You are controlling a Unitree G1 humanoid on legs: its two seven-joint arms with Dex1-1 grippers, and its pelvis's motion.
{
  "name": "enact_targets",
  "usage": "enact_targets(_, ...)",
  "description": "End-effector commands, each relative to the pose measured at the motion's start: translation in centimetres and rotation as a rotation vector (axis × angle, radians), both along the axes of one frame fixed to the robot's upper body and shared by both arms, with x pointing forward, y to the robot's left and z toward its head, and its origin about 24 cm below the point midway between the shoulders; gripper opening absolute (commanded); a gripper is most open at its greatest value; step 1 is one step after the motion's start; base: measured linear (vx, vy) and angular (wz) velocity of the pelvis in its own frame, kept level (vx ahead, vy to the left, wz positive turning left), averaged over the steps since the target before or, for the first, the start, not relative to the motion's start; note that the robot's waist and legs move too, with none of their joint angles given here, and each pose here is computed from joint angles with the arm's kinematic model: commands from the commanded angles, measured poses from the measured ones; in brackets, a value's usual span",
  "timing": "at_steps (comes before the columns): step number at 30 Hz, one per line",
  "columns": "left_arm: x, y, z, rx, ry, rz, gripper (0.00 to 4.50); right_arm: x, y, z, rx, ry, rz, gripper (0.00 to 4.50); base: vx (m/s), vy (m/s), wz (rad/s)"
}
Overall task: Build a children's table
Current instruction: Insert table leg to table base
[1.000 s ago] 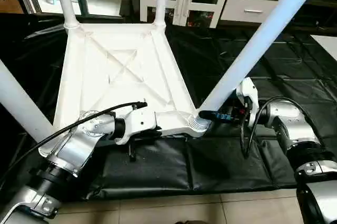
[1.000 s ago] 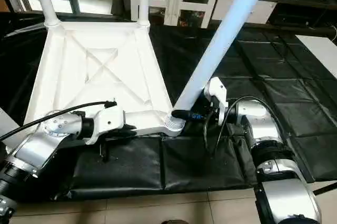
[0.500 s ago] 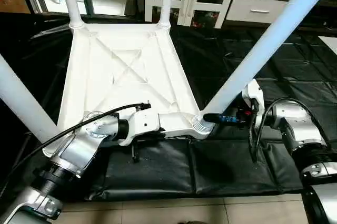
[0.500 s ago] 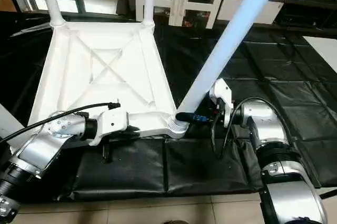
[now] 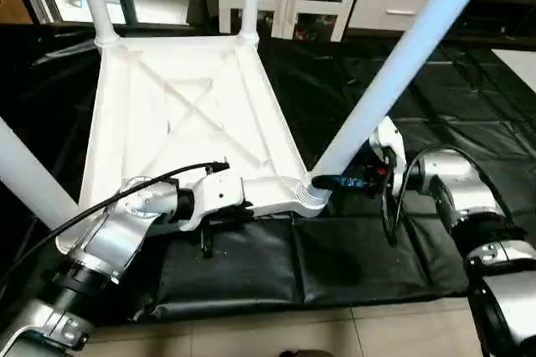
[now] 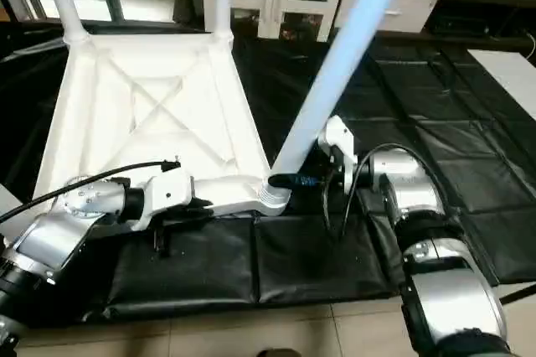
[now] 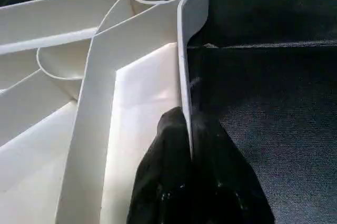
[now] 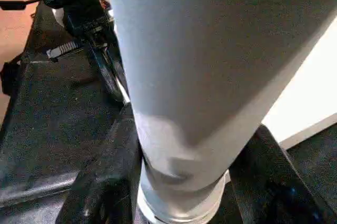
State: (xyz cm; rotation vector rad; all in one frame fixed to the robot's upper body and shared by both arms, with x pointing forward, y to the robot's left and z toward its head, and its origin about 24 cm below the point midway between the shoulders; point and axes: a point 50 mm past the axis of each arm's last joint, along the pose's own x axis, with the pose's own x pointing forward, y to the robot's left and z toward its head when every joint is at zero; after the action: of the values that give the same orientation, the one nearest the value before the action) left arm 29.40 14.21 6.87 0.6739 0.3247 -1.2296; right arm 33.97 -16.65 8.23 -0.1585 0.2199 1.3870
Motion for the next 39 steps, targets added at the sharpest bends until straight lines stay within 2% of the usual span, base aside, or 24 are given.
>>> enact_targets(1, -0.5, -1.2, -1.4, 0.031, 0.036, -0.027, 0.00, -3.7, 1.3, -6.7, -0.330, 0.328, 0.224, 1.86, 0.000, 0.000, 0.00)
enact_targets(7, -0.5, -1.4, -1.4, 0.025, 0.030, -0.020, 0.00, -3.3, 2.2, -6.0, -0.379, 0.261, 0.301, 1.86, 0.000, 0.000, 0.00)
enact_targets(14, -0.4, -1.5, -1.4, 0.022, 0.022, -0.016, 0.00, -2.8, 2.7, -5.4, -0.330, 0.193, 0.279, 1.86, 0.000, 0.000, 0.00)
enact_targets(17, -0.2, -1.6, -1.3, 0.019, 0.012, -0.010, 0.00, -2.7, 1.8, -5.6, -0.189, 0.126, 0.115, 1.86, 0.000, 0.000, 0.00)
enact_targets(19, -0.2, -1.6, -1.3, 0.019, 0.011, -0.010, 0.00, -2.7, 1.7, -5.6, -0.181, 0.124, 0.107, 1.86, 0.000, 0.000, 0.00)
enact_targets(21, -0.1, -1.6, -1.2, 0.014, -0.003, 0.000, 0.00, -2.3, 1.4, -5.3, -0.016, 0.091, -0.050, 1.86, 0.000, 0.000, 0.00)
enact_targets(24, 0.1, -1.6, -1.1, 0.009, -0.016, 0.007, 0.00, -1.9, 0.9, -4.7, 0.135, 0.058, -0.181, 1.86, 0.000, 0.000, 0.00)
enact_targets(25, 0.2, -1.6, -1.1, 0.008, -0.021, 0.010, 0.00, -1.7, 0.5, -4.2, 0.225, 0.041, -0.255, 1.86, 0.000, 0.000, 0.00)
enact_targets(26, 0.2, -1.6, -1.1, 0.008, -0.022, 0.011, 0.00, -1.6, 0.4, -4.0, 0.256, 0.036, -0.279, 1.86, 0.000, 0.000, 0.00)
enact_targets(27, 0.3, -1.6, -1.0, 0.009, -0.028, 0.012, 0.00, -1.3, -0.1, -3.5, 0.333, 0.014, -0.339, 1.86, 0.000, 0.000, 0.00)
enact_targets(28, 0.3, -1.6, -1.0, 0.009, -0.028, 0.012, 0.00, -1.3, -0.1, -3.5, 0.333, 0.014, -0.339, 1.86, 0.000, 0.000, 0.00)
enact_targets(30, 0.4, -1.5, -0.9, 0.011, -0.034, 0.012, 0.00, -1.0, -0.7, -2.6, 0.422, -0.026, -0.408, 1.86, 0.000, 0.000, 0.00)
enact_targets(31, 0.5, -1.5, -0.9, 0.014, -0.042, 0.014, 0.00, -0.7, -1.4, -1.7, 0.526, -0.060, -0.495, 1.86, 0.000, 0.000, 0.00)
enact_targets(32, 0.5, -1.5, -0.9, 0.014, -0.042, 0.014, 0.00, -0.7, -1.4, -1.7, 0.526, -0.060, -0.495, 1.86, 0.000, 0.000, 0.00)
enact_targets(35, 0.7, -1.6, -0.8, 0.009, -0.052, 0.021, 0.00, -0.9, -2.0, -1.2, 0.620, -0.076, -0.562, 1.86, 0.000, 0.000, 0.00)
enact_targets(36, 0.7, -1.6, -0.8, 0.006, -0.056, 0.023, 0.00, -1.4, -1.9, -1.6, 0.621, -0.076, -0.549, 1.86, 0.000, 0.000, 0.00)
enact_targets(39, 0.7, -1.7, -0.8, 0.006, -0.058, 0.024, 0.00, -1.7, -1.7, -1.8, 0.610, -0.075, -0.531, 1.86, 0.000, 0.000, 0.00)
